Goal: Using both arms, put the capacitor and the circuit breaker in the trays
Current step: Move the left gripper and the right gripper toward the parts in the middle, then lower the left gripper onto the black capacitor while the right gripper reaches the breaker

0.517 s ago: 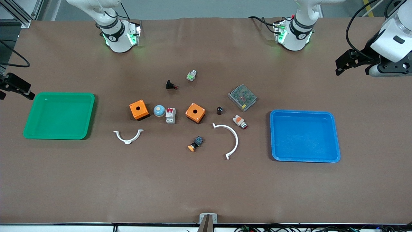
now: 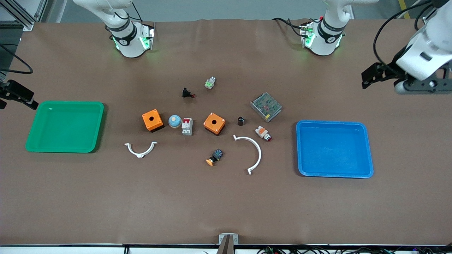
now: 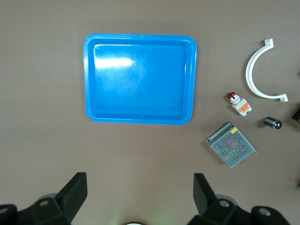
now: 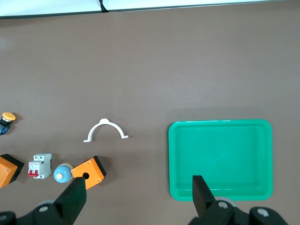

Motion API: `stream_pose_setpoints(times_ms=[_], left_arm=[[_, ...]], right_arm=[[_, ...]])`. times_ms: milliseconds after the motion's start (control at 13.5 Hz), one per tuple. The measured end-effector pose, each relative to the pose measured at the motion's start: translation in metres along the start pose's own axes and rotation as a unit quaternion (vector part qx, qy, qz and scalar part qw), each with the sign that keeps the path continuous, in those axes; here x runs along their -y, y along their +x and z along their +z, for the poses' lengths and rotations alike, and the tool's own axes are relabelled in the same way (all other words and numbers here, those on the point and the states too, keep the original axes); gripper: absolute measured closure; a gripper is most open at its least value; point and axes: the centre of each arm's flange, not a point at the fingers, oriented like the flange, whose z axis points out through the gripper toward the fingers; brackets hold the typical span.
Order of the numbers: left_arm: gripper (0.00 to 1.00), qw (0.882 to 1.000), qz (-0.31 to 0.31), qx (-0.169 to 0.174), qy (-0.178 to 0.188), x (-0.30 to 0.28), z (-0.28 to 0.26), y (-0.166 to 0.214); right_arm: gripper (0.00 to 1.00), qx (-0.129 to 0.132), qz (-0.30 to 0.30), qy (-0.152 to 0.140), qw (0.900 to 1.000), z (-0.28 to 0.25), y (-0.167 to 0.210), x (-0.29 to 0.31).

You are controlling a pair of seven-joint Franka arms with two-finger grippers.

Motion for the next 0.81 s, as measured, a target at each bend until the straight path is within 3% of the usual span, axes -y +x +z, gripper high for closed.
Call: stream_pose_setpoints(times_ms=[369, 591, 812], left_arm=[[0.00, 0.999, 0.001, 0.054, -0.007, -0.105, 0.098, 0.039], [0.00, 0.998, -0.030, 0.048, -0.027, -0.173, 0.158, 0.051], [0.00, 0.995, -0.085, 0.037, -0.045, -0.244, 0.218, 0.042]], right_arm=[[0.00, 0.007, -0.003, 0.001, 1.000, 0.005, 0.002, 0.003], [0.00, 0.030, -0.013, 0.005, 0.999, 0.033, 0.012, 0.039], [0.00, 0.063, 0.014, 0.002, 0.998, 0.072, 0.017, 0.110]])
